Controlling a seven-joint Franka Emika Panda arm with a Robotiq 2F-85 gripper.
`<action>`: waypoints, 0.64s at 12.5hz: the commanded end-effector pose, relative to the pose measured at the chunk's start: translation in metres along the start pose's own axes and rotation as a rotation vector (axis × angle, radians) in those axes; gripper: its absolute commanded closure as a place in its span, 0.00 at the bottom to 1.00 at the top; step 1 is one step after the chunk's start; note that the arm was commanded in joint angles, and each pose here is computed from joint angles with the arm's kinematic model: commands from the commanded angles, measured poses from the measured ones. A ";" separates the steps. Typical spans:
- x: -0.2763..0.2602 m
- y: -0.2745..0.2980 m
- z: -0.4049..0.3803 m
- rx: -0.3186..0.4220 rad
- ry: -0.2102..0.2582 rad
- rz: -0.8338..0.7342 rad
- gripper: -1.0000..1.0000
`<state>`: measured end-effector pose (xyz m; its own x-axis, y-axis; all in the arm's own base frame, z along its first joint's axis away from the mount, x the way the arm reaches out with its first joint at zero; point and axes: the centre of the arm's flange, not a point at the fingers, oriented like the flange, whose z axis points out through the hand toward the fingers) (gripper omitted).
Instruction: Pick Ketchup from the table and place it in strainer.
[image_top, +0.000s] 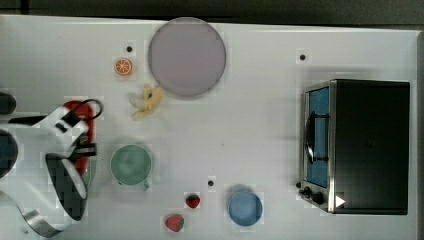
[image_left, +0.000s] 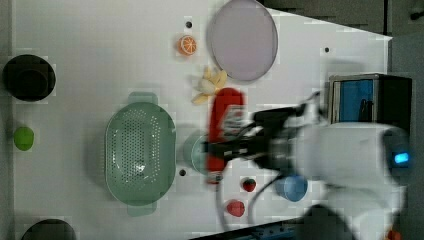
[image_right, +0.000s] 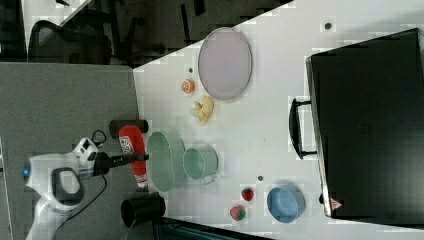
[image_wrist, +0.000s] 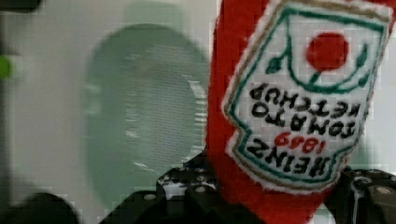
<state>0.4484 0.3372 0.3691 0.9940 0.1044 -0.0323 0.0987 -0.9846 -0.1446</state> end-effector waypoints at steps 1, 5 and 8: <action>0.005 -0.017 0.037 0.083 0.035 0.198 0.37; 0.009 -0.029 0.118 0.175 -0.007 0.238 0.23; 0.015 -0.041 0.132 0.220 0.000 0.241 0.00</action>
<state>0.4291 0.3854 0.1953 0.9807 -0.0619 -0.1853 -0.1125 -0.9545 -0.2760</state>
